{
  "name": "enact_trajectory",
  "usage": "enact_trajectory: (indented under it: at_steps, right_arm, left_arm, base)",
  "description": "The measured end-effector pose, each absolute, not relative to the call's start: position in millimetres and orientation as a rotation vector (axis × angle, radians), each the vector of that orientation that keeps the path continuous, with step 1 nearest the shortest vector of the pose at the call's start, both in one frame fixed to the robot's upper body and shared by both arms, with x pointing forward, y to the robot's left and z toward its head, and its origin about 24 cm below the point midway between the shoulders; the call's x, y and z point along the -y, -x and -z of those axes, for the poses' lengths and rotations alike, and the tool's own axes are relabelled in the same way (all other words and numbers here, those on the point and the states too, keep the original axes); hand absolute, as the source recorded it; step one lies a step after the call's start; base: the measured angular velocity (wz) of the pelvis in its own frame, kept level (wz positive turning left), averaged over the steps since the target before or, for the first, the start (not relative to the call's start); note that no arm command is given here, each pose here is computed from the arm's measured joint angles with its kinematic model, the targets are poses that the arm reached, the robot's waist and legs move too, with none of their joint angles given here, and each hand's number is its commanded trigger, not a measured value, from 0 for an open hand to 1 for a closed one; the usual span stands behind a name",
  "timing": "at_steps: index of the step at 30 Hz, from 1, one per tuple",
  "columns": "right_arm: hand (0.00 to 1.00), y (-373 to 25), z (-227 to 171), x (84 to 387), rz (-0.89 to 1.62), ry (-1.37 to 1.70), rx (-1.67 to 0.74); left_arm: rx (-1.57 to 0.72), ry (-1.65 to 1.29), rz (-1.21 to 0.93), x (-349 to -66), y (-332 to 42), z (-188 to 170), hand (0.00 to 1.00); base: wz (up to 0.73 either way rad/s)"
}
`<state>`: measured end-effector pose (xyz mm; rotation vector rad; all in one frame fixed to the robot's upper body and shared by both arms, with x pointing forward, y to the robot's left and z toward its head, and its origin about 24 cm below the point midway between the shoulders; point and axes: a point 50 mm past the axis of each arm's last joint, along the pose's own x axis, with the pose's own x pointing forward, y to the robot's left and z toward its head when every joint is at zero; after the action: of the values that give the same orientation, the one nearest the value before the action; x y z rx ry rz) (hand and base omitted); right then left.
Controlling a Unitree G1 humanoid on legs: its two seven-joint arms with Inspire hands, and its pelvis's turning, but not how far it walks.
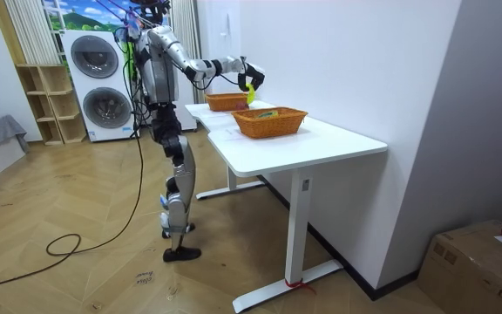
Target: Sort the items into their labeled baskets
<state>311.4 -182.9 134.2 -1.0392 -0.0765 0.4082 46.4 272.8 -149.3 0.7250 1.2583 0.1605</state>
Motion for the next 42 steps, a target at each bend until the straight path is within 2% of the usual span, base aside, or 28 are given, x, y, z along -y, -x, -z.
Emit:
enact_trajectory:
  at_steps: [11, 26, 42]
  right_arm:
    - [1.0, -312.5, -132.8, 172.6, -0.427, 0.924, 0.083]
    - [1.0, -312.7, -129.3, 150.6, -0.424, 0.762, 0.133]
    - [1.0, -312.9, -128.9, 142.6, -0.385, 0.691, 0.165]
  left_arm:
    - [-1.298, -0.718, -0.169, -269.3, -31.9, 149.8, 0.0]
    - [-1.322, -0.712, -0.166, -265.7, -28.6, 151.4, 0.0]
    - [-1.313, -0.718, -0.156, -260.8, -29.8, 151.8, 0.0]
  base:
    - [0.02]
    - [0.02]
    - [0.08]
